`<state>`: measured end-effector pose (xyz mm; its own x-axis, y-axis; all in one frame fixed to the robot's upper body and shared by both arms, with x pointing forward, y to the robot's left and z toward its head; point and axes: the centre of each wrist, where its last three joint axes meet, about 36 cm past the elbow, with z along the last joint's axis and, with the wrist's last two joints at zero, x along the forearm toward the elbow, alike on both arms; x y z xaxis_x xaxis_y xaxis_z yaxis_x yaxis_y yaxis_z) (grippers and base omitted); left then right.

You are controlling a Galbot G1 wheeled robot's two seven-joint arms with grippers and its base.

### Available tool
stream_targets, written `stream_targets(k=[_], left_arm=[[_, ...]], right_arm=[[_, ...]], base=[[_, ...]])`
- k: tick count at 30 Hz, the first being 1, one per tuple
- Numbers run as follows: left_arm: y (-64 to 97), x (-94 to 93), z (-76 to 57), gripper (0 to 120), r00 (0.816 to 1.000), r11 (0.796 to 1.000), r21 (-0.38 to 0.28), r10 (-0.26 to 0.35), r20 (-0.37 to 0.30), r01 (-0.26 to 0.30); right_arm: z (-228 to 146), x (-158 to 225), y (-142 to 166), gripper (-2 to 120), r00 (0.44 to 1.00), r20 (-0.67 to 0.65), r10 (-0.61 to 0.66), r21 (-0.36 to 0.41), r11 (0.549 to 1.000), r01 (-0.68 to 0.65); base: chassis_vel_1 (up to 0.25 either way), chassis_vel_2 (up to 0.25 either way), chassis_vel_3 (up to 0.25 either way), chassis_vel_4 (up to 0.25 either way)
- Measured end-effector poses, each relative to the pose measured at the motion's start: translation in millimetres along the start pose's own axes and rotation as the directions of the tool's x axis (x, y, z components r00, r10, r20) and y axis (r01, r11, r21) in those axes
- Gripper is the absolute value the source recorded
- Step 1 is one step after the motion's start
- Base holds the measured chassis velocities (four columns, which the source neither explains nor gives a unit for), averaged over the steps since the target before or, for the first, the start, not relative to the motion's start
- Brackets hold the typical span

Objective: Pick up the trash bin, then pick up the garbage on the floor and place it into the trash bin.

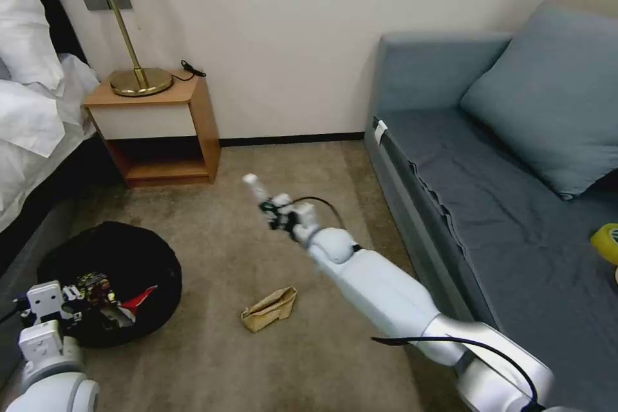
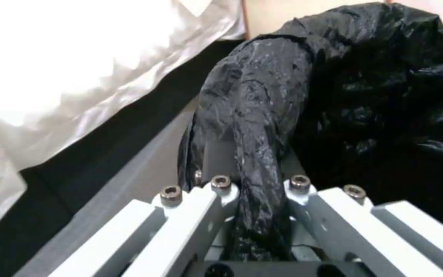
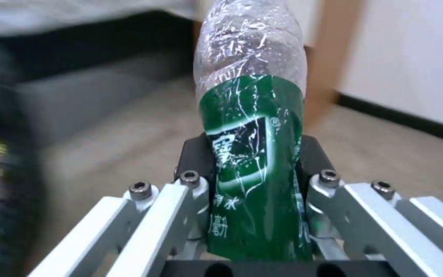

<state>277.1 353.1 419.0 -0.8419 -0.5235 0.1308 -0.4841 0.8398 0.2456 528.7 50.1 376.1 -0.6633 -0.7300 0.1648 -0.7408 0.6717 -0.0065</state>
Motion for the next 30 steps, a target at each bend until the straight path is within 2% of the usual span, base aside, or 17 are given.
stream_targets(k=[1,2,4,5,10,22,24,25,27,29,30], left_arm=[[-4.2,1.1,-1.8,3,1.0,1.0,0.004,0.006,0.002,-0.006],[-4.2,1.1,-1.8,3,1.0,1.0,0.004,0.006,0.002,-0.006],[-15.5,3.8,-3.8,3,1.0,1.0,0.01,0.02,0.005,-0.02],[-19.8,5.2,-3.8,3,1.0,1.0,0.011,0.025,0.004,-0.025],[-33.5,11.2,-1.5,3,0.999,0.999,0.017,0.035,-0.004,-0.035],[-36.4,7.2,-0.6,3,1.0,0.999,0.03,0.028,-0.006,-0.028],[-37.5,6.1,0.5,3,1.0,0.999,0.033,0.029,-0.008,-0.028],[-37.5,6.1,0.5,3,1.0,0.999,0.033,0.029,-0.008,-0.028],[-37.2,5.2,1.6,3,1.0,0.999,0.034,0.026,-0.011,-0.025],[-36.9,5.0,1.7,3,1.0,0.999,0.034,0.024,-0.011,-0.024],[-35.7,4.2,3.1,3,1.0,0.999,0.033,0.019,-0.015,-0.019]], right_arm=[[-0.7,-4.8,23.2,22,0.999,0.022,-0.03,-0.007,1.0,0.03],[-0.7,-4.8,23.2,22,0.999,0.022,-0.03,-0.007,1.0,0.03],[0.4,-11.7,74.6,22,0.993,0.06,-0.102,-0.024,0.994,0.104],[2.6,-11.4,86.8,22,0.99,0.07,-0.122,-0.024,0.992,0.124],[14.9,-4.4,113.2,22,0.982,0.068,-0.177,-0.01,0.984,0.178],[33.2,5.2,120.4,22,0.974,0.023,-0.227,0.001,0.974,0.228],[36.9,7.3,117.4,30,0.975,0.009,-0.224,0.001,0.975,0.224],[36.9,7.3,117.4,30,0.975,0.009,-0.224,0.001,0.975,0.224],[41.4,9.5,113.3,41,0.976,-0.001,-0.217,0.001,0.976,0.217],[42.2,9.8,112.3,41,0.977,-0.002,-0.215,0.002,0.977,0.215],[45.5,10.8,108.7,51,0.978,-0.008,-0.207,0.004,0.978,0.207]], base=[[0.0,0.0,0.0,0.0],[0.0,0.0,0.0,0.0],[0.0,0.0,0.0,0.0],[0.0,0.0,0.0,0.0],[0.0,0.0,0.0,0.0],[0.0,0.0,0.0,0.0],[0.0,0.0,0.0,0.0],[0.0,0.0,0.0,0.0],[0.0,0.0,0.0,0.0],[0.0,0.0,0.0,0.0],[0.0,0.0,0.0,0.0]])
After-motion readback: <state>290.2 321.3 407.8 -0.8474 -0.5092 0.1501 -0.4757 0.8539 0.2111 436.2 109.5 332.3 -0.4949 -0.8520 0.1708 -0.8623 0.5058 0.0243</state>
